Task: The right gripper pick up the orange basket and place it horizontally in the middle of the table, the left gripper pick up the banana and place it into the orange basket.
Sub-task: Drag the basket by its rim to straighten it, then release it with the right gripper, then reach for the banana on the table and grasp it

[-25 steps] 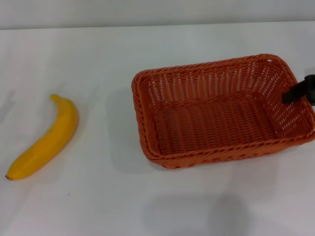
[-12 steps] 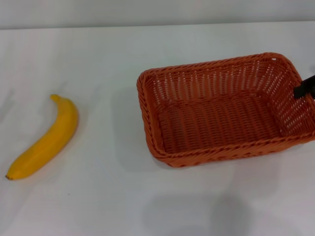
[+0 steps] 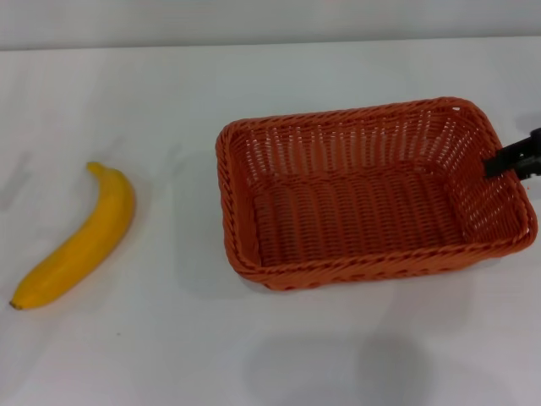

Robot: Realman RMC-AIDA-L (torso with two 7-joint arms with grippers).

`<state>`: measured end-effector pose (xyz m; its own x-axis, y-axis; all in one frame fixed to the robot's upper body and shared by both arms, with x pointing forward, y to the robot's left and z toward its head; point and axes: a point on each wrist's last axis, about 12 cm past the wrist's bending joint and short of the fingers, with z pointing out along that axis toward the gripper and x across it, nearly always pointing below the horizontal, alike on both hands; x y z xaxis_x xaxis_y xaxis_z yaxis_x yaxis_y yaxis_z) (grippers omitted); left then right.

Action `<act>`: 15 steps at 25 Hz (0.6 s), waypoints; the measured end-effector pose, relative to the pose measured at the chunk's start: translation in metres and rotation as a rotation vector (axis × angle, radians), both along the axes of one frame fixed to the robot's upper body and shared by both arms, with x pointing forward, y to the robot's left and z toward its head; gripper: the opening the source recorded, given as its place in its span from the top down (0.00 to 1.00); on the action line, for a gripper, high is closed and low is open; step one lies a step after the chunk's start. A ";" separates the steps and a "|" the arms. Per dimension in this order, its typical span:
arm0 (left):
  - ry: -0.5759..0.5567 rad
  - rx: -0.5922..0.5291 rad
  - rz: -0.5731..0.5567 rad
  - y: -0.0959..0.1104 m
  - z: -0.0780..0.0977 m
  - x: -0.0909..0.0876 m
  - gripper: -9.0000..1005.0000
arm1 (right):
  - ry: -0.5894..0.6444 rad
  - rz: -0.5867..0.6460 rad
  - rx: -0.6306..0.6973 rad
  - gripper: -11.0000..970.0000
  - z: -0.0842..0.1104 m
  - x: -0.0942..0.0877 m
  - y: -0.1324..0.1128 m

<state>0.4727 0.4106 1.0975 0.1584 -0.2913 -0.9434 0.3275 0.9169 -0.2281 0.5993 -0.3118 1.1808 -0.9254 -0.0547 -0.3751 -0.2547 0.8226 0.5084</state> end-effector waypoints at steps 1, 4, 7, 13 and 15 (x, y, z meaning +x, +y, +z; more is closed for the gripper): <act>-0.001 -0.001 -0.002 0.000 0.000 -0.001 0.19 | -0.002 -0.003 -0.007 0.53 0.001 0.000 -0.002; -0.004 -0.005 -0.005 -0.001 -0.001 -0.004 0.19 | -0.021 -0.011 -0.028 0.44 0.005 0.002 -0.010; -0.001 -0.022 -0.009 -0.001 -0.001 -0.005 0.19 | -0.055 -0.024 -0.046 0.31 0.009 0.004 -0.020; 0.081 -0.065 -0.082 0.008 0.010 -0.014 0.19 | -0.183 -0.037 -0.029 0.18 0.021 0.004 -0.042; 0.134 -0.081 -0.123 0.011 0.020 -0.015 0.19 | -0.263 -0.035 -0.004 0.15 0.025 0.001 -0.051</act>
